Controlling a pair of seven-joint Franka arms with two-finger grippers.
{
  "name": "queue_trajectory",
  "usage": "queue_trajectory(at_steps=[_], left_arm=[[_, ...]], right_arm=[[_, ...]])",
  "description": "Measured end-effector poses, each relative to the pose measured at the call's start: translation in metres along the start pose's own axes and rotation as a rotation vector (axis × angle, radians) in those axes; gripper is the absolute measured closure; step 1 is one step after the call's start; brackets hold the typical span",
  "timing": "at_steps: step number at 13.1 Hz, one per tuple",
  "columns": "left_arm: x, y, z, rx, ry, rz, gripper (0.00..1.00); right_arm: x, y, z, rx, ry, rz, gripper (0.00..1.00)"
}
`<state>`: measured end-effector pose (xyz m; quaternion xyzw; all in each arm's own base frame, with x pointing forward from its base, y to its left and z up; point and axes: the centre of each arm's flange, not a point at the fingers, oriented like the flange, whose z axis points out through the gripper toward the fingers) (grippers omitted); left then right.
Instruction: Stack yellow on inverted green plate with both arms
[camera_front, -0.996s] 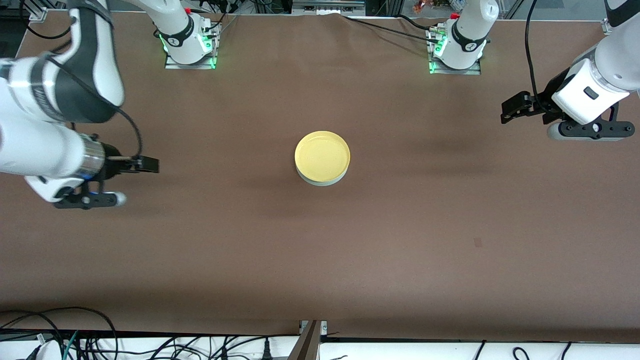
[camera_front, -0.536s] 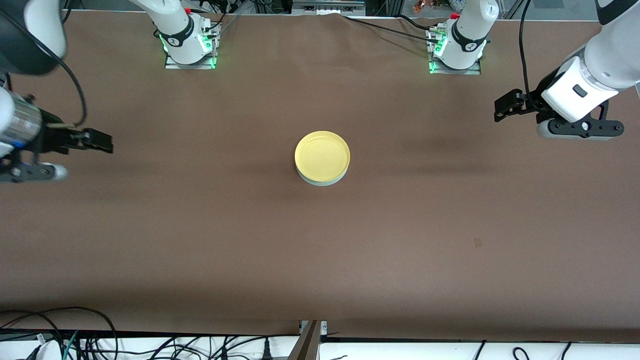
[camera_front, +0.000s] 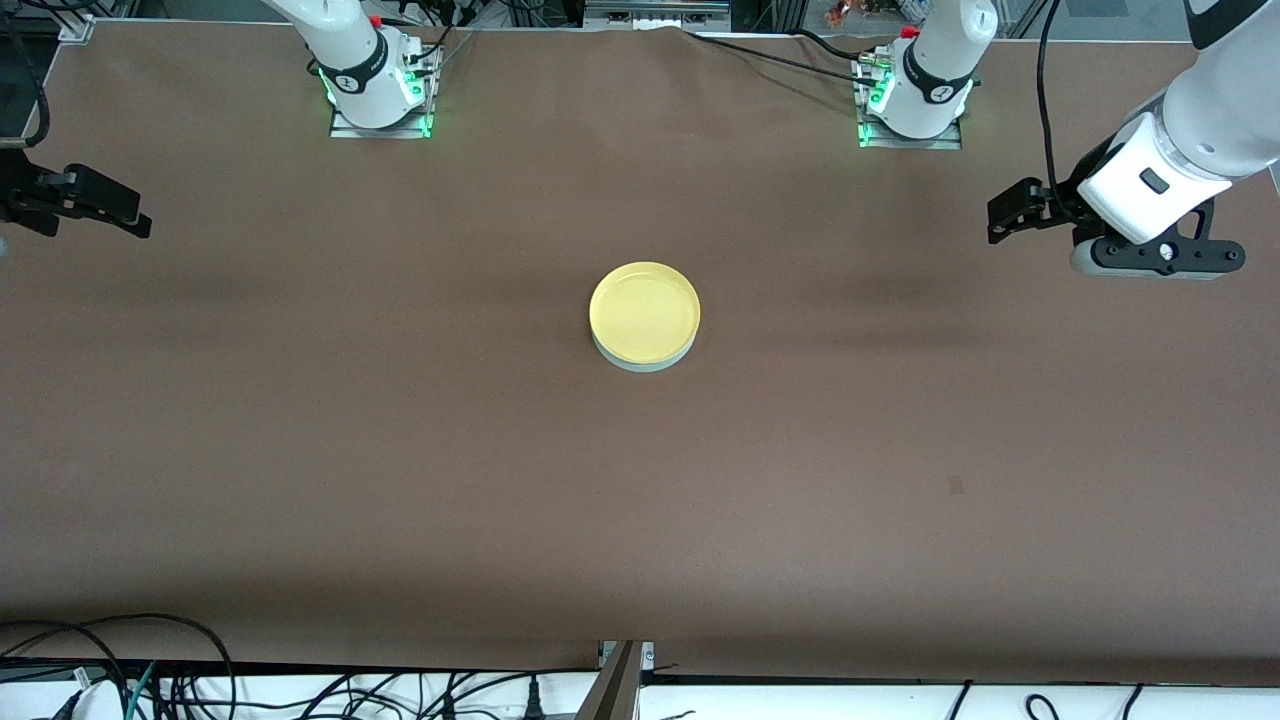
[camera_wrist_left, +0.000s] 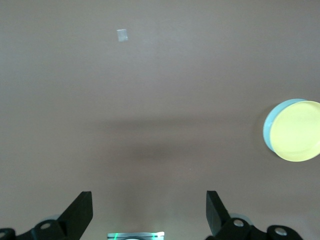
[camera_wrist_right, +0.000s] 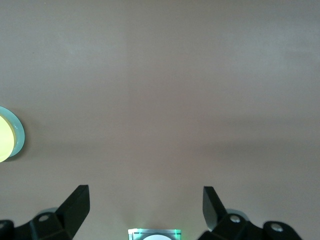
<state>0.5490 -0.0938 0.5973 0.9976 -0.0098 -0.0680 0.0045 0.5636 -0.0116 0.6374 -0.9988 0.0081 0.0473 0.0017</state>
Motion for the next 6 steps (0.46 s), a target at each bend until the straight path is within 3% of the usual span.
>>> queue_trajectory(at_steps=[6], left_arm=[[-0.002,0.011,0.000,0.027,0.004,0.022,0.00]], right_arm=[[-0.006,-0.009,0.013,0.005,-0.032,-0.021,0.00]])
